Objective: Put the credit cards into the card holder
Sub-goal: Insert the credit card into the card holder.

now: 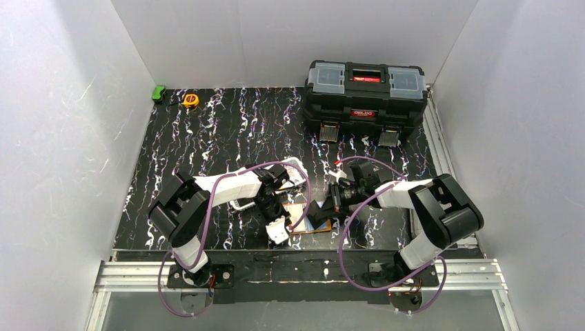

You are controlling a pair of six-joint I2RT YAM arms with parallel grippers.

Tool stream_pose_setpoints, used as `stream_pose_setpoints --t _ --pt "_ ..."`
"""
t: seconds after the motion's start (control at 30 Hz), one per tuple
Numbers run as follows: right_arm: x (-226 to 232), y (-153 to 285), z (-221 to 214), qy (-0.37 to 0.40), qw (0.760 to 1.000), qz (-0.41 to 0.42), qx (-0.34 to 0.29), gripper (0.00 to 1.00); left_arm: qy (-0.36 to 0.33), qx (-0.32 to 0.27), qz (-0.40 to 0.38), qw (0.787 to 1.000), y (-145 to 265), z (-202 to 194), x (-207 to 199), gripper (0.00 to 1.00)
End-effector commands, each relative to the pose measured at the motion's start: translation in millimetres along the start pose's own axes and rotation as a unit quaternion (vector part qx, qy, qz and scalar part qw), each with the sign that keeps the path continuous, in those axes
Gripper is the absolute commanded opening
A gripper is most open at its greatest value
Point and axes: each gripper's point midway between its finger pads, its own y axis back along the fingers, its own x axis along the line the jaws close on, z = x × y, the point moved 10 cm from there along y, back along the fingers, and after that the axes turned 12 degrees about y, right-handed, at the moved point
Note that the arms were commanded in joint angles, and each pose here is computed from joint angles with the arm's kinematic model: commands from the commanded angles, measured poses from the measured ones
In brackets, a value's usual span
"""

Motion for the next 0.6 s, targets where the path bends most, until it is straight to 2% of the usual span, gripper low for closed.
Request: stream_pose_setpoints --t 0.0,0.57 --pt "1.8 -4.0 -0.3 0.009 1.000 0.024 0.002 0.01 0.011 -0.002 -0.022 1.000 -5.0 1.1 -7.8 0.20" --pt "2.4 -0.4 -4.9 0.009 1.000 -0.006 0.011 0.01 0.012 0.001 -0.020 1.000 -4.7 1.3 -10.2 0.19"
